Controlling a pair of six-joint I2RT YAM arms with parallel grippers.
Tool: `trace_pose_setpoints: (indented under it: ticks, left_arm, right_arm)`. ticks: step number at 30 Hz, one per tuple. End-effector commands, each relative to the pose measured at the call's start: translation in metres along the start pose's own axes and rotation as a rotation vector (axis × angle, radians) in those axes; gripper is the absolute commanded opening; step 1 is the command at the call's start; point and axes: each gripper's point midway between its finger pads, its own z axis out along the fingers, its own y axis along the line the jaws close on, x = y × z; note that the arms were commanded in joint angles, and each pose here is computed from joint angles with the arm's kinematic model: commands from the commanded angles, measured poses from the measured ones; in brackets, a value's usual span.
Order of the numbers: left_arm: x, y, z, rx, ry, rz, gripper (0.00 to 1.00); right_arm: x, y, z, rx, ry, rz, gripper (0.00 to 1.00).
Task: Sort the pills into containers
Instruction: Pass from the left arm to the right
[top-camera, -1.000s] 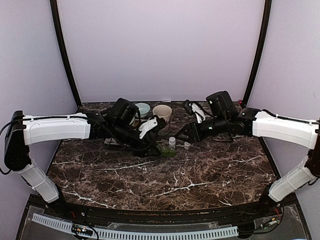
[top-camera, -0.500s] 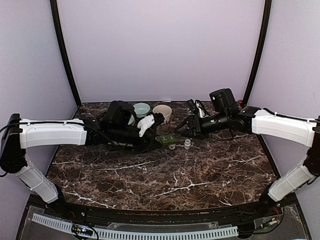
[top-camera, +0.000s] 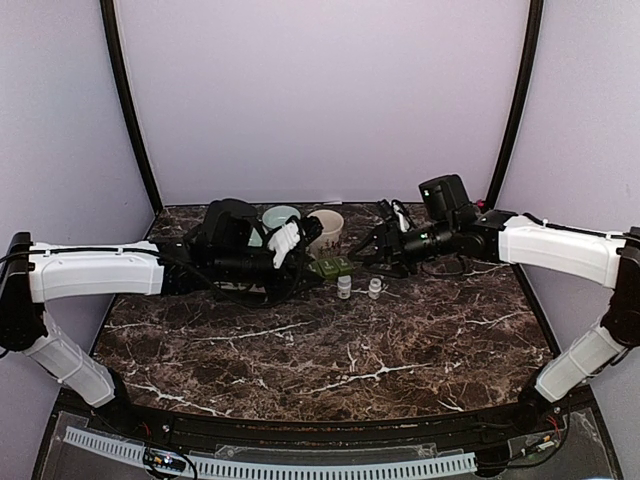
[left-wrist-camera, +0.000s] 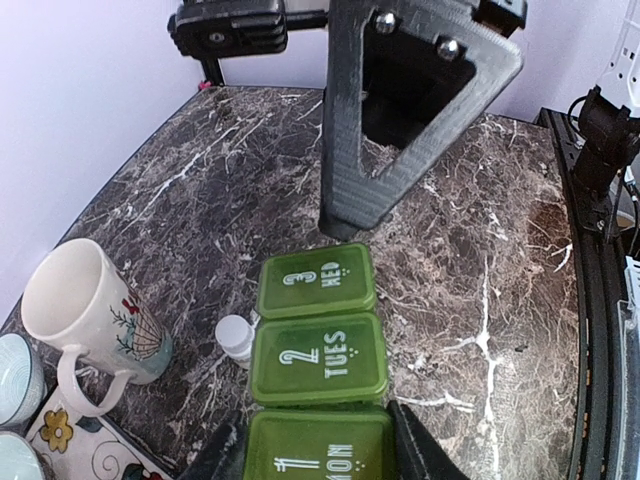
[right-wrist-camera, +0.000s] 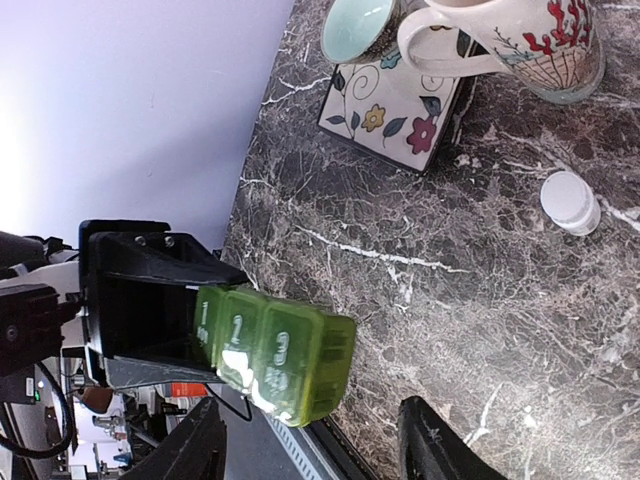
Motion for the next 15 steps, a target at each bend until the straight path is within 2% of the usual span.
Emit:
trace_pose_setpoints:
  ticks: [1, 15]
  left_arm:
    - [-0.023, -0.002, -0.013, -0.005, -0.076, 0.037, 0.0]
    - [-0.027, -0.001, -0.01, -0.003, -0.078, 0.046, 0.0]
  right_arm:
    - [-0.011, 0.005, 0.003, -0.052, -0.012, 0.019, 0.58]
    - [-0.015, 0.012, 0.014, -0.154, 0.028, 0.058, 0.59]
